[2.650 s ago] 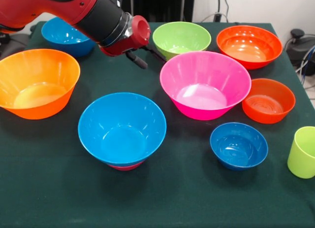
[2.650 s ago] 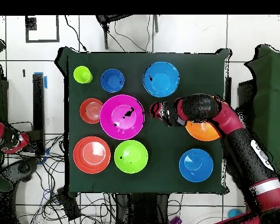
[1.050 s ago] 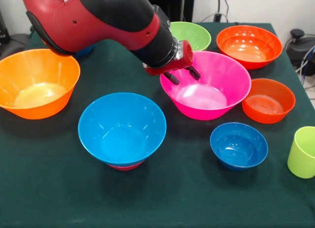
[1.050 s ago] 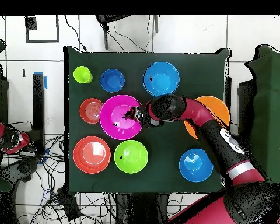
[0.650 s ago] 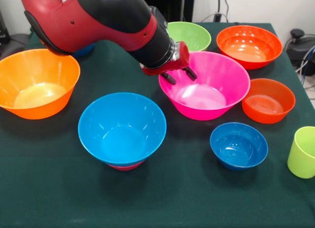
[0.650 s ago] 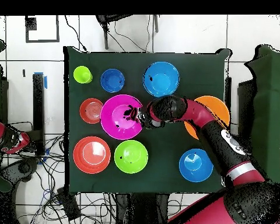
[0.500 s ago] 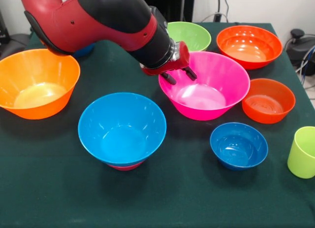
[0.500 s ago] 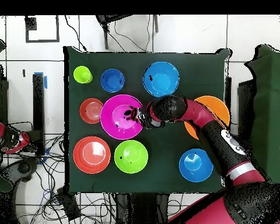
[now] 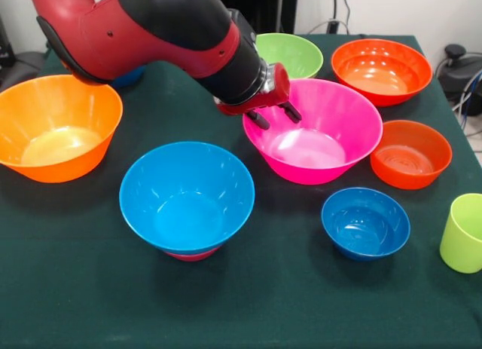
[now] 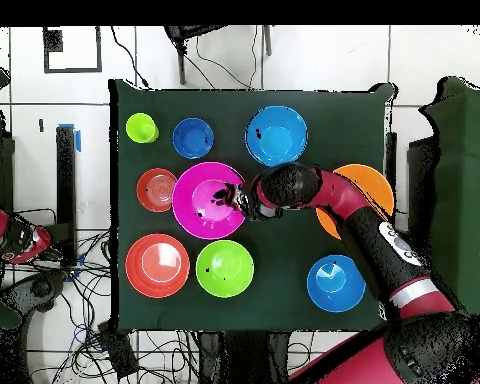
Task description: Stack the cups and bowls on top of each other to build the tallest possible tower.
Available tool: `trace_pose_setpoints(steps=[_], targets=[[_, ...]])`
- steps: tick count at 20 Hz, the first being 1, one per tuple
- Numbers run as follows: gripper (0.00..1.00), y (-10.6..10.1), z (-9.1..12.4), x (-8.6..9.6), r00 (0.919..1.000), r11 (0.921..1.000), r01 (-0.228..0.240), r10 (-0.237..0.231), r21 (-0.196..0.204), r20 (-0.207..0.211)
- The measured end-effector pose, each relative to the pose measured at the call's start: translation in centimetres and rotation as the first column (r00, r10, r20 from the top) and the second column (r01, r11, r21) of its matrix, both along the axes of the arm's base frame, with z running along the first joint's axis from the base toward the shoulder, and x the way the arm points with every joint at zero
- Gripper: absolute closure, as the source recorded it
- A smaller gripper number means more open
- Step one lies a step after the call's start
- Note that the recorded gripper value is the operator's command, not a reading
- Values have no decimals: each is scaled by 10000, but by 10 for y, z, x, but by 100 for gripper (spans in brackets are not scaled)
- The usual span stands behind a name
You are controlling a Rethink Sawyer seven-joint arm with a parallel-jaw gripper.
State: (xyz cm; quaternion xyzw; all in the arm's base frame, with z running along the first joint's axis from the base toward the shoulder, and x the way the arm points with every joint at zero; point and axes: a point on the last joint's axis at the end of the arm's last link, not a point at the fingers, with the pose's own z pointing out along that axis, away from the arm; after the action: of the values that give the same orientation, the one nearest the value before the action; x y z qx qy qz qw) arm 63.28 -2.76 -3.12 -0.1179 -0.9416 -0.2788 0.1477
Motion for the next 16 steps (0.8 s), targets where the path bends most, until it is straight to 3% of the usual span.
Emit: trace_pose_setpoints(steps=[16], targets=[[0, -19, 26, 17, 9991, 9993, 327, -321, -195, 271]])
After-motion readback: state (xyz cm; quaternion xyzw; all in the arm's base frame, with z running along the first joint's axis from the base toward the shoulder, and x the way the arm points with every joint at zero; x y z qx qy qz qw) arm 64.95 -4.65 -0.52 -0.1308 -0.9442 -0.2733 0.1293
